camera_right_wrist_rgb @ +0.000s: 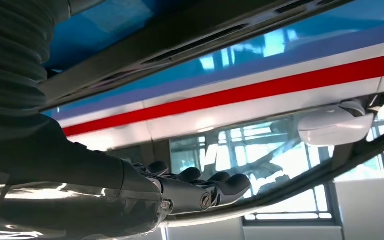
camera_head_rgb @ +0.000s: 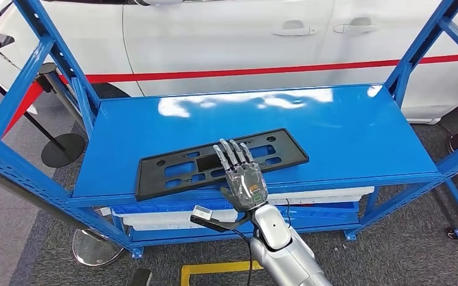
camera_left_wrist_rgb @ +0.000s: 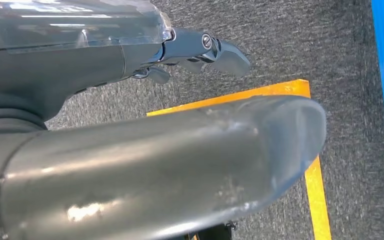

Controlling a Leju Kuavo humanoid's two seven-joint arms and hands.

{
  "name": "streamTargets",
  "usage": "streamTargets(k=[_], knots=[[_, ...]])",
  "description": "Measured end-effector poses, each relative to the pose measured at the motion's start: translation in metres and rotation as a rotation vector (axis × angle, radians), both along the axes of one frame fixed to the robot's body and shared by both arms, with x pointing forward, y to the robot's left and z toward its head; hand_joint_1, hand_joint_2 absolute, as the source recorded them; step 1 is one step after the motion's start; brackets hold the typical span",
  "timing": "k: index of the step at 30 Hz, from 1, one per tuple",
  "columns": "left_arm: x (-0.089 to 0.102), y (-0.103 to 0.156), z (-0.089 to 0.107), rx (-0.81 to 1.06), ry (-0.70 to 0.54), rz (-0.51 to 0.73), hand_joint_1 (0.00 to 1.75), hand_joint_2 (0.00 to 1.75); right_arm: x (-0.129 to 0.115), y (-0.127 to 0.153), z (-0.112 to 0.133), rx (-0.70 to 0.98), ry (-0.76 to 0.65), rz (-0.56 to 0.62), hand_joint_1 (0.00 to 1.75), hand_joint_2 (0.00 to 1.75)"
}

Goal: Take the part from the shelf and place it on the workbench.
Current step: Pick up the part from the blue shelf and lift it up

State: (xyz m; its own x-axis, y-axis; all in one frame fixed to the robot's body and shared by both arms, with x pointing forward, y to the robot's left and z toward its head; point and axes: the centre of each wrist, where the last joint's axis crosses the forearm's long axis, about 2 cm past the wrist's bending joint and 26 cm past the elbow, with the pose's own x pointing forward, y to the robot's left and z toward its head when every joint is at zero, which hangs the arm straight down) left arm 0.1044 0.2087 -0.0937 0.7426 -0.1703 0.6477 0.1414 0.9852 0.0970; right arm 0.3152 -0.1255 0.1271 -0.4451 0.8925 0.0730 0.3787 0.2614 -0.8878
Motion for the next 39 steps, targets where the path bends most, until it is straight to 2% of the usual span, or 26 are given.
streamTargets(k=[23,27,29,34,39], knots=[[0.000,-0.001,0.000,0.010,0.003,-0.015,0.00,0.00,0.015,0.018,0.006,-0.103,0.043,0.028,0.00,1.75],[0.001,-0.003,0.001,0.010,0.006,-0.026,0.00,0.00,0.025,0.030,0.017,-0.133,0.057,0.031,1.71,1.75],[0.002,-0.003,0.001,0.012,0.006,-0.027,0.00,0.00,0.031,0.035,0.020,-0.153,0.087,0.033,1.75,1.75],[0.002,-0.003,0.001,0.017,0.007,-0.014,0.00,0.00,0.045,0.037,0.027,-0.191,0.137,0.032,1.71,1.75],[-0.002,-0.002,0.000,0.027,0.016,0.007,0.00,0.00,0.050,0.031,0.019,-0.227,0.180,0.014,1.71,1.75]])
